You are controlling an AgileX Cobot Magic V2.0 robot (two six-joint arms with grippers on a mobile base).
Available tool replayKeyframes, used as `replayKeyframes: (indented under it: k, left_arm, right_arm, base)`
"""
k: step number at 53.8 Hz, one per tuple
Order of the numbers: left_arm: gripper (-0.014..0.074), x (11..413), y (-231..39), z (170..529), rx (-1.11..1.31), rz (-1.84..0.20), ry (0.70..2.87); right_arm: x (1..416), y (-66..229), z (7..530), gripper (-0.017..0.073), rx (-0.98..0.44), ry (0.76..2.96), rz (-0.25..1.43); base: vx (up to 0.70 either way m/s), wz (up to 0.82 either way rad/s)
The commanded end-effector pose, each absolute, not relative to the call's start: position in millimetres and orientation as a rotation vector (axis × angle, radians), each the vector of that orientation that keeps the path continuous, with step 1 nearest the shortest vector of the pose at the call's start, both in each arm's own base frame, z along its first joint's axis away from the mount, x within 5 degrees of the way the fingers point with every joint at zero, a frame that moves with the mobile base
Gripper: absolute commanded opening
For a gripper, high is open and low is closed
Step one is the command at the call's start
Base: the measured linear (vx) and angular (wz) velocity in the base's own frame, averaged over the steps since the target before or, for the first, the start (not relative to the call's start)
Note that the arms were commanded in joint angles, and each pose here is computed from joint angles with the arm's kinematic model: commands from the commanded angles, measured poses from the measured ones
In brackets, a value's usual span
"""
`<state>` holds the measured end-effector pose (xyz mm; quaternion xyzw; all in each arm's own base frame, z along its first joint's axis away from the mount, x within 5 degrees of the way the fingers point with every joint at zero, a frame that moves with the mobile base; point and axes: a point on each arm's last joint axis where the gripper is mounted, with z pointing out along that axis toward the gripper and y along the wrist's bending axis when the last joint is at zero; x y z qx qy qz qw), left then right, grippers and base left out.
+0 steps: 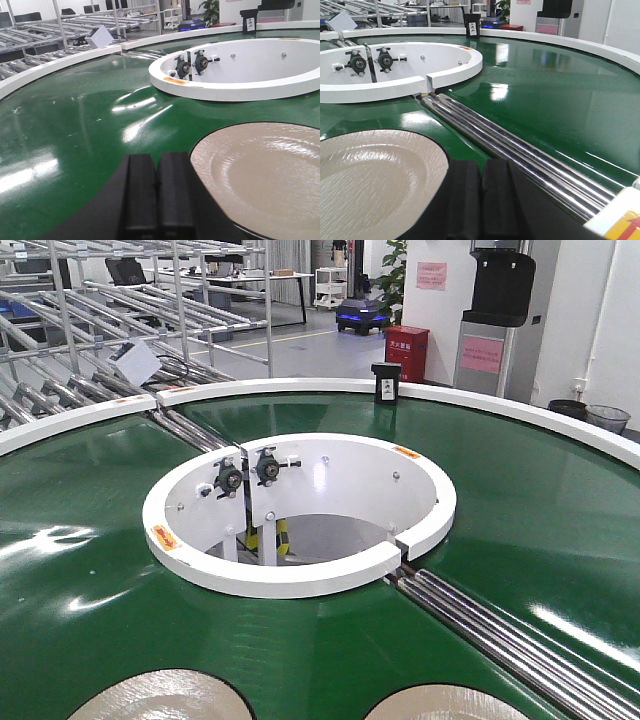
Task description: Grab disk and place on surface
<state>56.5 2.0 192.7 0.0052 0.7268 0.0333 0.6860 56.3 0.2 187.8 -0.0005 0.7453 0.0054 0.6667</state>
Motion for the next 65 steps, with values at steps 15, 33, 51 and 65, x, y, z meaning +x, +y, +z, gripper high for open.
replayKeyframes:
  k: [15, 33, 51, 65]
  left_arm:
    - [0.0001, 56.6, 2.2, 192.9, 0.010, 0.074, 1.557]
    - [0.0001, 56.5, 2.3, 194.3, 0.008, 0.075, 1.542]
    - [0.0001, 37.2, 4.7, 270.6, -0.090, -0.003, 1.055]
    - [0.0001, 45.5, 2.8, 405.4, 0.006, 0.107, 1.087]
  right_arm:
    - [56.1, 0.4, 196.5, -0.0006, -0.015, 1.590, 0.003]
    - [56.1, 0.6, 198.9, -0.0006, -0.011, 1.564, 0.011]
    - [40.6, -0.2, 266.8, -0.0006, 0.057, 1.115, 0.103]
    - [49.6, 0.8, 400.0, -0.0006, -0.088, 1.190, -0.101]
  base:
    - [0.00, 0.00]
    - [0.00, 0.00]
    - [0.00, 0.00]
    - [0.00, 0.00]
